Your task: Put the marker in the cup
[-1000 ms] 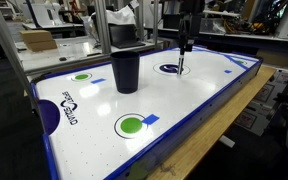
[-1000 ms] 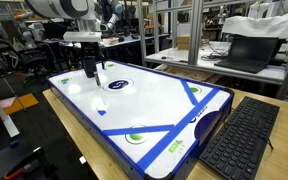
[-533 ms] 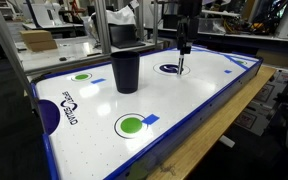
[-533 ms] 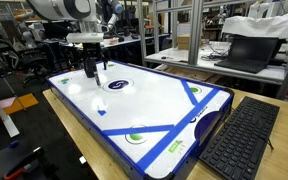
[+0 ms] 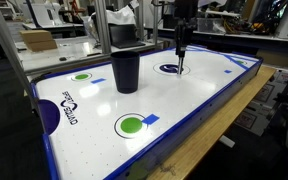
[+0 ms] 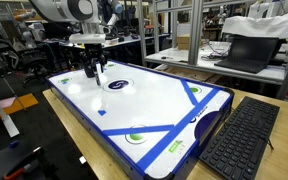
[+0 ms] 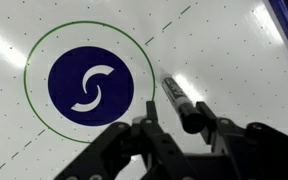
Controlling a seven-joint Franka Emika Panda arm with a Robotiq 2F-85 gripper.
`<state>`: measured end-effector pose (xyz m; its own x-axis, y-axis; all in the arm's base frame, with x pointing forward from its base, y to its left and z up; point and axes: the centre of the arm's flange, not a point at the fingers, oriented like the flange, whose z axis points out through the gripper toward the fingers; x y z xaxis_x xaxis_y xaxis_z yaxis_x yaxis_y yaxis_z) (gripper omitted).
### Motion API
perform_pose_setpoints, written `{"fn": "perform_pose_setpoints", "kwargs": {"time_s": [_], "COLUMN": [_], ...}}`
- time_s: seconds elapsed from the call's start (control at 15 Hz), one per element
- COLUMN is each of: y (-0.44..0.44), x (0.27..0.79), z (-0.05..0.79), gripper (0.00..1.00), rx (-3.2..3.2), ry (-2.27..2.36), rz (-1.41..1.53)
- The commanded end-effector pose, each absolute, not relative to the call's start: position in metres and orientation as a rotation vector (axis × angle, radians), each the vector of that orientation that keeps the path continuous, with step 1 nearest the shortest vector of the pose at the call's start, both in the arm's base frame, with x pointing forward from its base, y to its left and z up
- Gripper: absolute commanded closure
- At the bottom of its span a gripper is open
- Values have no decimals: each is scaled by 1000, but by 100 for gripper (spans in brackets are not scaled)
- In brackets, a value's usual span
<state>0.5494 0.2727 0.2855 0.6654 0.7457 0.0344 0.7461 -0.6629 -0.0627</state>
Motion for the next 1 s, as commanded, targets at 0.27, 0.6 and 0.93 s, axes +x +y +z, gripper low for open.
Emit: {"fn": "perform_pose_setpoints", "kwargs": {"time_s": [0.27,0.6,0.93], "y": [279,300,336], "x": [554,556,557], "z": [309,383,440], "gripper": [96,95,95], "rx": [-2854,-2852,-2753], "ry": [-1283,-1463,-1690], "rz": [6,-80,-173]}}
